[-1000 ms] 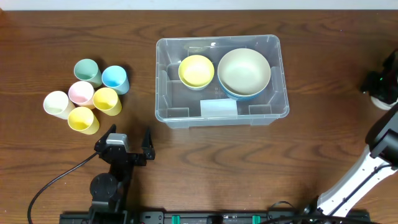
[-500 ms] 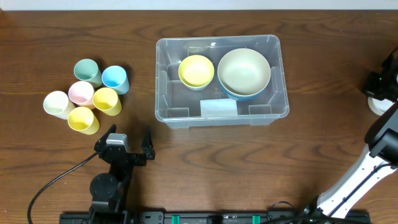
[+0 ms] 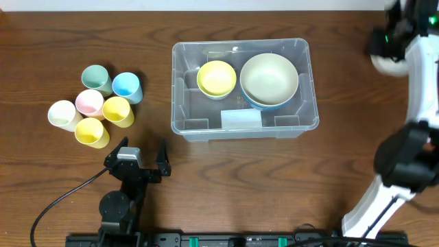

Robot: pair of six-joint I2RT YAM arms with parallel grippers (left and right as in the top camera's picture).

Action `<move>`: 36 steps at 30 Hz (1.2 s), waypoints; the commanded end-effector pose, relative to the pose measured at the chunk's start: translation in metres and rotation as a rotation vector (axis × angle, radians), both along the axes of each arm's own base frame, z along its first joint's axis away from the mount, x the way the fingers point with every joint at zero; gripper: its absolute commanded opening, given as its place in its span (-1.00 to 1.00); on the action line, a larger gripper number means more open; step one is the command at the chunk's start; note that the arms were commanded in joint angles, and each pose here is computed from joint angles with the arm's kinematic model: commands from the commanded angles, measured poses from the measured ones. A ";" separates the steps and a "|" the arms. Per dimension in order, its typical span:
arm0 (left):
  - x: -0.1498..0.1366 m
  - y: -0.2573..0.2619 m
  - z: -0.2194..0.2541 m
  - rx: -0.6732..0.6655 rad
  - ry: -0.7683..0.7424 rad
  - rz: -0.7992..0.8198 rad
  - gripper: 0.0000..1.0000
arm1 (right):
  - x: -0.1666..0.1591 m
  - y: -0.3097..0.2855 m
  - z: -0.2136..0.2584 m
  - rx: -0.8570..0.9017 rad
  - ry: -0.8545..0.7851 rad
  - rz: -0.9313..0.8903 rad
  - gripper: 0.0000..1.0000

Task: Pack container
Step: 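Carry the white cup into the bin and stack it on the yellow cup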

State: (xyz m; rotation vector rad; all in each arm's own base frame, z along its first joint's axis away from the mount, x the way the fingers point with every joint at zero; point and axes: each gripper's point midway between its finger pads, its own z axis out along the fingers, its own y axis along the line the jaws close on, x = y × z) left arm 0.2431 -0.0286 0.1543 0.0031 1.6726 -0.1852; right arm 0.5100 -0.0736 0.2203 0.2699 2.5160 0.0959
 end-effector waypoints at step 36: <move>-0.001 -0.002 -0.016 0.009 0.049 -0.013 0.96 | -0.049 0.429 -0.129 -0.259 0.007 0.708 -0.97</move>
